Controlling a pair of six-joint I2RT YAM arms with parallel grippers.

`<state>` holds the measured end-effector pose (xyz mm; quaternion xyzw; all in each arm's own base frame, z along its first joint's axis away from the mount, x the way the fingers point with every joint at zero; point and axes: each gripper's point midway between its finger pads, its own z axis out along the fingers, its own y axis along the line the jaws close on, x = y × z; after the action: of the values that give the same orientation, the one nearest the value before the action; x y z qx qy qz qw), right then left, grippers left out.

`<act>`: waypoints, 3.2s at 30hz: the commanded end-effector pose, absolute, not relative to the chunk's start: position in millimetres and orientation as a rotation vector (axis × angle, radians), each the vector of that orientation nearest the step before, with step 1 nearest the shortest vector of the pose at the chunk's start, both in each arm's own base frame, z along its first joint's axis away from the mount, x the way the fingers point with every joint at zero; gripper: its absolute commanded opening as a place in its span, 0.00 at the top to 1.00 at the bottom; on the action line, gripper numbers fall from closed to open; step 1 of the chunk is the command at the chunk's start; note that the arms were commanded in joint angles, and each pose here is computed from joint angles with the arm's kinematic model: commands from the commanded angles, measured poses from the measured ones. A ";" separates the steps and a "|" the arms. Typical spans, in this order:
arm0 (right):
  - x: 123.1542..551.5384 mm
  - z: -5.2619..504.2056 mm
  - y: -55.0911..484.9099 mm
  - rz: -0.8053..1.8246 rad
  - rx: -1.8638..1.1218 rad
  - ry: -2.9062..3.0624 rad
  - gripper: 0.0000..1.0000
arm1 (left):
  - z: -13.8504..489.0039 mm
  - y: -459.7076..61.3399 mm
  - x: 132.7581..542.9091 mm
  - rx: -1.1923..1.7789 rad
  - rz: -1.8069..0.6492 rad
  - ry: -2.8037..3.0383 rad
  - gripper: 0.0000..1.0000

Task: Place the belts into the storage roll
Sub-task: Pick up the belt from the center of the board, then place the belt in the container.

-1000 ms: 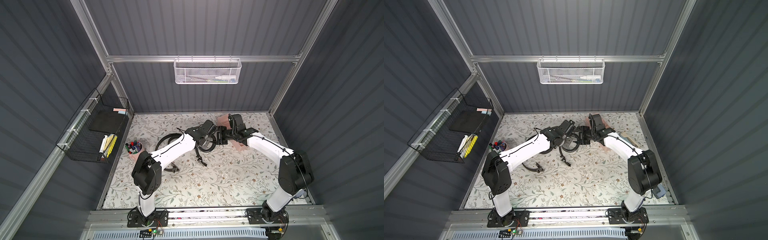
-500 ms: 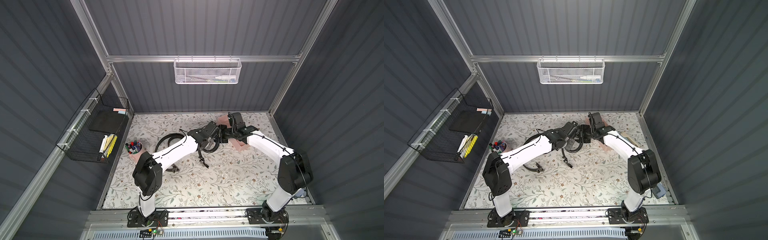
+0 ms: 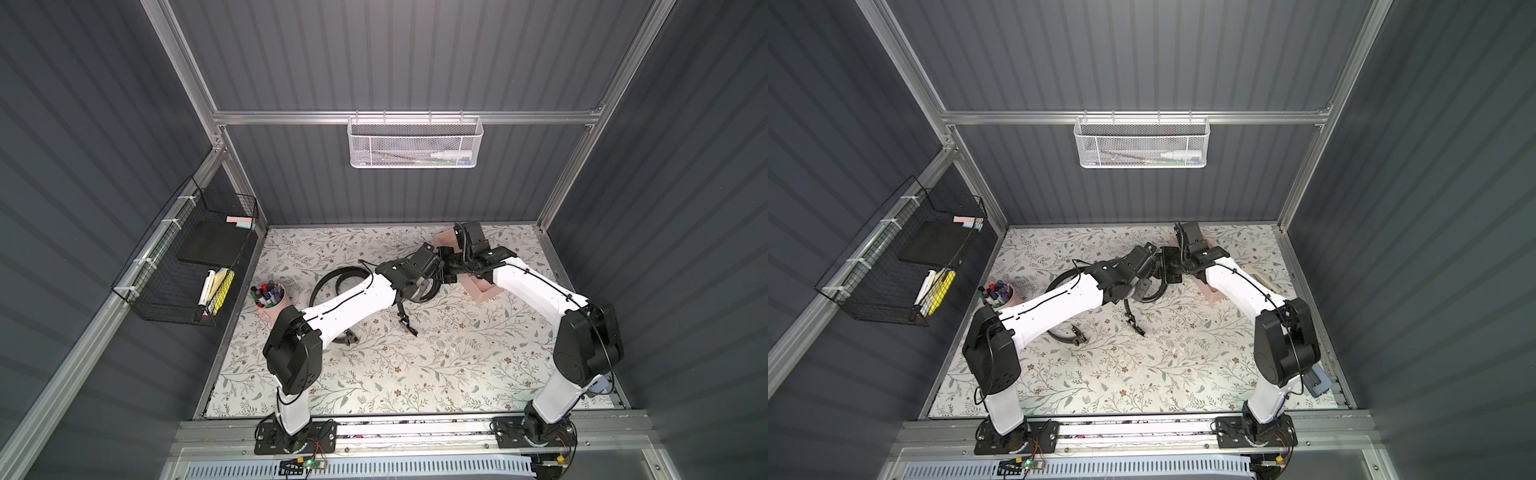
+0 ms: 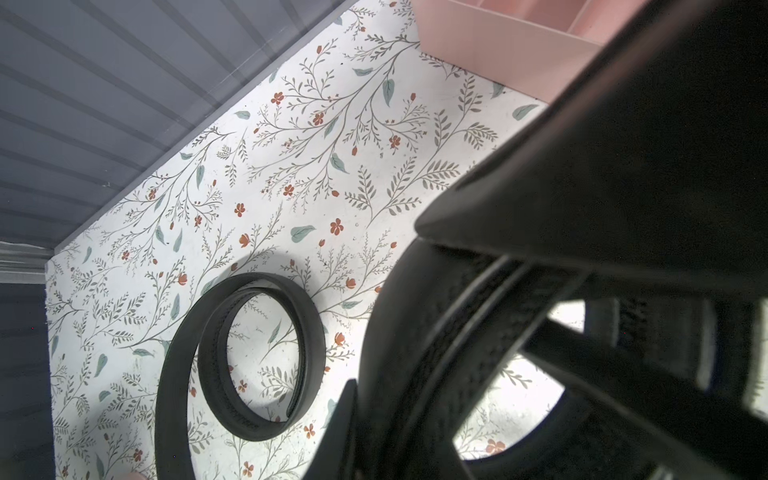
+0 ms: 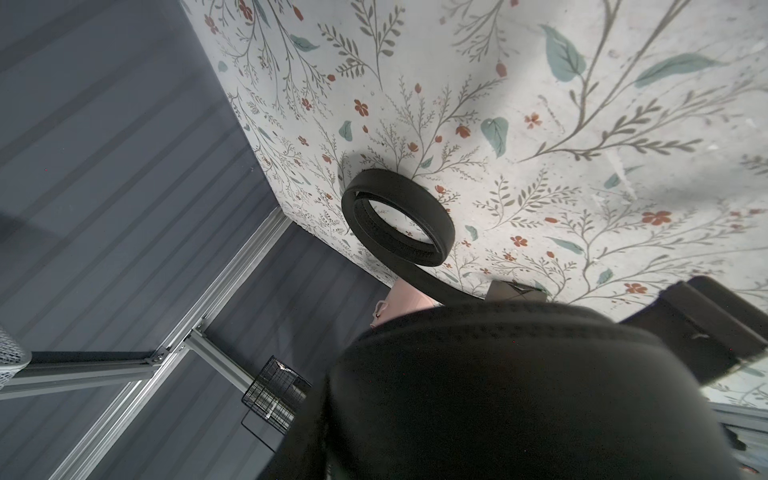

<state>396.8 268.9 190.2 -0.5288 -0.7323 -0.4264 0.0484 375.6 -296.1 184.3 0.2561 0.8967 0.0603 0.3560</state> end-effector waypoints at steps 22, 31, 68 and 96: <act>449.4 273.9 262.0 -1.880 -1.317 -2.655 1.00 | 240.1 -306.9 344.3 0.648 -0.064 2.198 0.31; 444.8 342.3 228.8 -2.135 -0.917 -2.913 1.00 | 259.7 -290.8 324.9 0.618 -0.135 2.203 0.01; 424.5 292.8 21.7 -1.230 0.166 -4.033 1.00 | 199.3 -292.2 339.6 0.637 -0.131 2.437 0.01; 419.3 192.4 60.0 -1.645 0.121 -3.545 1.00 | 176.8 -277.4 338.2 0.606 -0.123 2.501 0.00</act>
<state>420.2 52.5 192.5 0.0164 -0.8503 -0.3700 -0.3740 342.0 -280.8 177.2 0.2345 0.9282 -0.0390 0.2863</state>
